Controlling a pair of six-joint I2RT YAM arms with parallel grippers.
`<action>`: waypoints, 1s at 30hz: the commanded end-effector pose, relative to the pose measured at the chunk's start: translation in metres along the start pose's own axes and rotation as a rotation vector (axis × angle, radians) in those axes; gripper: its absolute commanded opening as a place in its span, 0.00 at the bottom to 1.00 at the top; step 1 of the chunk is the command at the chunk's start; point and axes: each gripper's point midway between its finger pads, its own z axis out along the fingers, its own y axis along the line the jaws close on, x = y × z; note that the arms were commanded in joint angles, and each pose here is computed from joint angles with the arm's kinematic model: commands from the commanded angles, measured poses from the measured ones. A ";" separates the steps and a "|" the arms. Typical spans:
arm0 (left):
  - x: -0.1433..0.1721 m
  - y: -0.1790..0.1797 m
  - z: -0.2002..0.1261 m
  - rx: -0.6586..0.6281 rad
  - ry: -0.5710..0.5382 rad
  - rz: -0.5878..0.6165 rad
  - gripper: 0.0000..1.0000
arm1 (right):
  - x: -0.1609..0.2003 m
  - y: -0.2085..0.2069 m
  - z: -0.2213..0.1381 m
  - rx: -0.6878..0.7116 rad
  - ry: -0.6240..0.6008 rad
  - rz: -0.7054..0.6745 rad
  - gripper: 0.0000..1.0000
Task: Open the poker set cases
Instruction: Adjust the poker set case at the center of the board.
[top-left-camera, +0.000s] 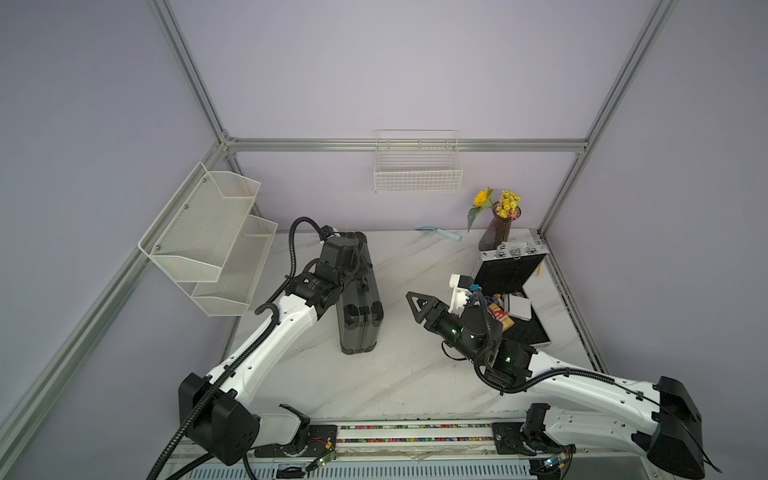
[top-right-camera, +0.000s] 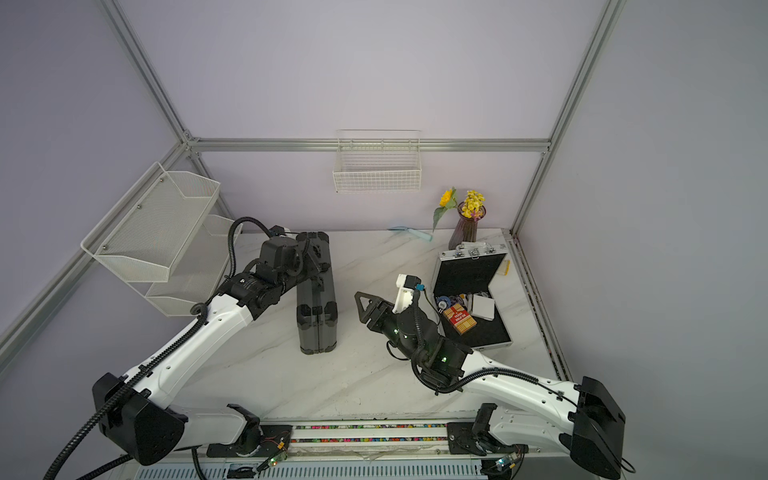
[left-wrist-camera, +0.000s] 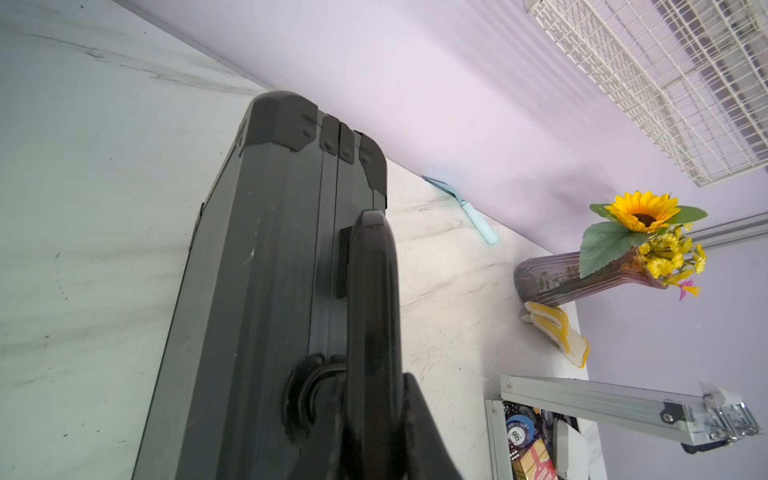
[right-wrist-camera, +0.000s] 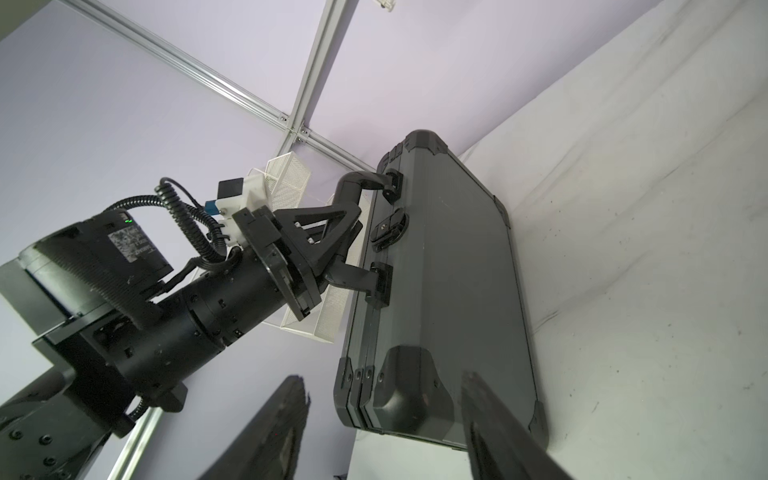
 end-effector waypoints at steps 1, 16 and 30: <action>-0.164 -0.143 -0.117 0.666 -0.519 -0.302 0.00 | -0.020 0.014 -0.008 0.009 -0.040 -0.106 0.63; -0.185 -0.203 -0.107 0.800 -0.529 -0.421 0.00 | -0.051 0.019 -0.034 0.031 -0.136 -0.147 0.62; -0.165 -0.055 -0.179 0.567 -0.669 -0.595 0.00 | -0.021 0.021 0.000 0.058 -0.001 -0.305 0.64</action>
